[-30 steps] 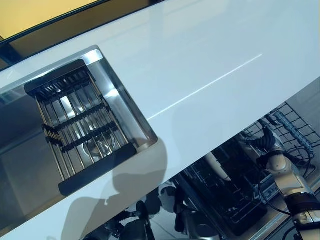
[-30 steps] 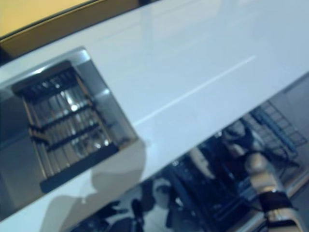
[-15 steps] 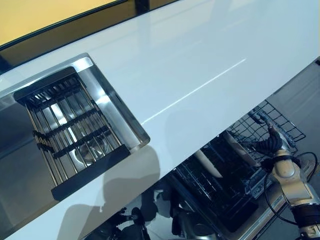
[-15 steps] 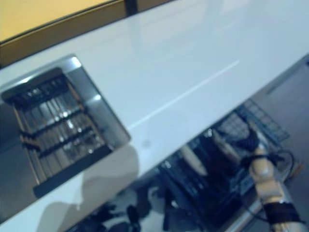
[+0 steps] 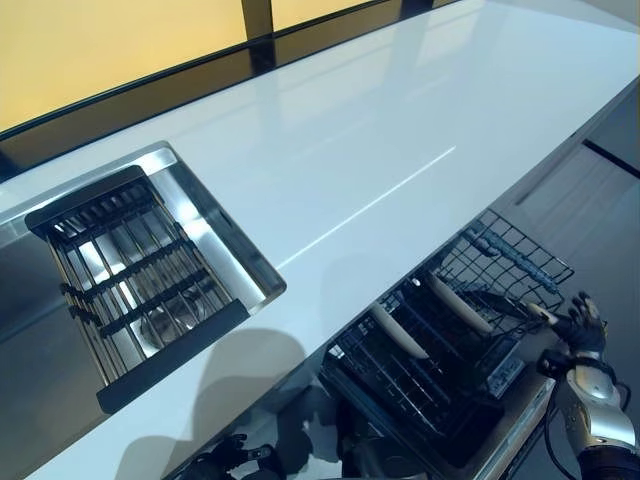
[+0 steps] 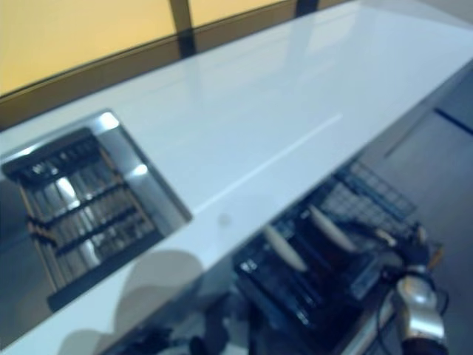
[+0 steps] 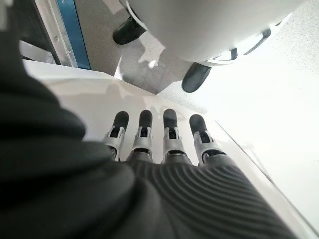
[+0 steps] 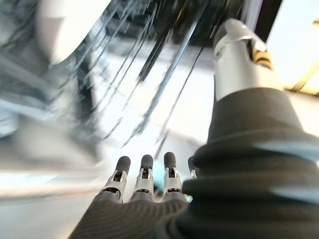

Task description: Take plates into dishwasher

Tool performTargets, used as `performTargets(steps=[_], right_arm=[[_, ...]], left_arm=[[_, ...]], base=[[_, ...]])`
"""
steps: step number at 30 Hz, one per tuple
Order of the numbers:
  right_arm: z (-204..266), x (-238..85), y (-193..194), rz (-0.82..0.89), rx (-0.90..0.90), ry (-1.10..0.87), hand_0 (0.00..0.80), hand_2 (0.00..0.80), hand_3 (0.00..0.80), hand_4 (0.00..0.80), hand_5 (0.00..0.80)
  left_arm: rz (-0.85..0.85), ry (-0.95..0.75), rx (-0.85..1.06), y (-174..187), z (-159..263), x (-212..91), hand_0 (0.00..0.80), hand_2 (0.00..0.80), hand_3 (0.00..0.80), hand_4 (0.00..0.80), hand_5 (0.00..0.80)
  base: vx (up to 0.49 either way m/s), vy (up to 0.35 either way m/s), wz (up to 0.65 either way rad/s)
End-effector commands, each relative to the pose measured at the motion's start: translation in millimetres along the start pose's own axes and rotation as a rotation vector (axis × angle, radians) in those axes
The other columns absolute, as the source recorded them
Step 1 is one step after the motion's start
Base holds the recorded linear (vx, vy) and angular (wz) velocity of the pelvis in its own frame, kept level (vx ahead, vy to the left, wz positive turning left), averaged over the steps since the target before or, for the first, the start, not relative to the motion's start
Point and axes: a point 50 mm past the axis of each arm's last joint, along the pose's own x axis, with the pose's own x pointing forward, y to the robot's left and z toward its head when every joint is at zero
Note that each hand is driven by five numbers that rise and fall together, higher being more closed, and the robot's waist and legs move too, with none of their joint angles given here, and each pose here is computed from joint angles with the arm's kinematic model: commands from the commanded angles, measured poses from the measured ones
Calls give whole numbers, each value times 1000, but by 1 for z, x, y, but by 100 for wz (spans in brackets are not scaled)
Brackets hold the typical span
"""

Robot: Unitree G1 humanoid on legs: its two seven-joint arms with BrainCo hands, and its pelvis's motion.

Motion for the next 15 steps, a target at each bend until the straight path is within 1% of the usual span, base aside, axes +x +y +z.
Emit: performTargets(steps=[1,5,10,13,15], right_arm=[[8,7,-19,-110,168,-21,0,0,0,0,0],[-16,6,-30,-216,203,86,0,0,0,0,0],[-28,5,-49,-405,206,125,0,0,0,0,0],[-34,4,-57,-424,234,157,0,0,0,0,0],[-36,4,-55,-378,248,178,0,0,0,0,0]], left_arm=[[147,-111,-36,43,36,4,0,0,0,0,0],[152,-130,-21,46,43,4,0,0,0,0,0],[157,-169,-17,47,54,5,0,0,0,0,0],[157,-189,-13,46,63,5,0,0,0,0,0],[156,-208,-19,48,71,6,0,0,0,0,0]], base=[[-34,-56,-4],[-48,-60,-4],[-70,-32,-1],[-86,13,0],[-121,50,-1]])
